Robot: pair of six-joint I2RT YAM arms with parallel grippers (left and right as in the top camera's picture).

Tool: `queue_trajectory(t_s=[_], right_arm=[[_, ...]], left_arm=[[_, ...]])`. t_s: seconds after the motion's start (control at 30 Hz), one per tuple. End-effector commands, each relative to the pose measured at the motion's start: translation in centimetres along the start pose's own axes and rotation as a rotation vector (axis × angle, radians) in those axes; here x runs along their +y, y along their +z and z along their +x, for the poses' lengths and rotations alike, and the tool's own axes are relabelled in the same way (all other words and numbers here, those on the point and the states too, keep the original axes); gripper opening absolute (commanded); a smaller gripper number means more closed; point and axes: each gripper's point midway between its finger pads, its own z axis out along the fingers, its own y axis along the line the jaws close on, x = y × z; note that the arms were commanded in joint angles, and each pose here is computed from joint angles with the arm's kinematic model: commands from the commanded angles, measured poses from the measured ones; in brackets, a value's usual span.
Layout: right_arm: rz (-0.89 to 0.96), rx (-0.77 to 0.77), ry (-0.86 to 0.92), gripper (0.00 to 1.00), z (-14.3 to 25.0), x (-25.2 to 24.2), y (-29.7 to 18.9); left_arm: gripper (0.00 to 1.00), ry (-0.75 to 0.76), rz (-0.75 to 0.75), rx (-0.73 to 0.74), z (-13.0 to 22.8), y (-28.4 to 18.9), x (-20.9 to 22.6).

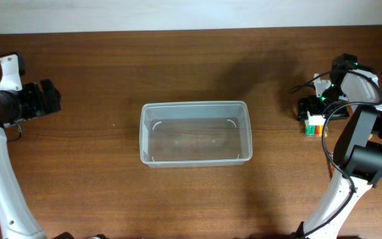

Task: Pack container
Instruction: 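Lower the right gripper and close on the blister pack's top, then lift the blister pack and carry it left over the container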

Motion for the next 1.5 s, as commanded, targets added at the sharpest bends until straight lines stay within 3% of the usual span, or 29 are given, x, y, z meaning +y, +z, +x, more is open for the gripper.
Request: queue_trajectory(t_s=[0.0,0.13,0.23,0.47,0.57,0.7,0.83,1.23,1.47], right_arm=[[-0.031,0.037,-0.01,0.99,0.7,0.6,1.4],[-0.032,0.041,-0.009,0.98,0.8,0.6,1.4],[-0.032,0.04,-0.009,0.91,0.7,0.6,1.4],[-0.027,0.028,-0.01,0.83,0.3,0.5,0.8],[-0.023,0.016,-0.01,0.75,-0.3,0.3,-0.1],[-0.015,-0.008,-0.007,0.7,-1.2,0.0,-1.6],[-0.012,-0.016,-0.008,0.57,-1.5,-0.1,-2.2],[-0.004,-0.043,-0.021,0.53,-2.2,1.3,-5.3],[0.01,-0.106,-0.166,0.53,-4.6,7.4,-11.8]], left_arm=[[0.99,-0.007,0.007,-0.021,-0.6,-0.4,-0.1],[0.99,-0.007,0.007,-0.021,-0.6,-0.4,-0.1],[0.99,-0.007,0.007,-0.021,-0.6,-0.4,-0.1],[0.99,-0.007,0.007,-0.021,-0.6,-0.4,-0.1],[0.99,-0.007,0.007,-0.021,-0.6,-0.4,-0.1],[0.99,-0.007,0.007,-0.021,-0.6,-0.4,-0.1],[0.99,-0.007,0.007,-0.021,-0.6,-0.4,-0.1],[0.99,-0.007,0.007,-0.021,-0.6,-0.4,-0.1],[0.99,-0.007,0.007,-0.021,-0.6,-0.4,-0.1]])
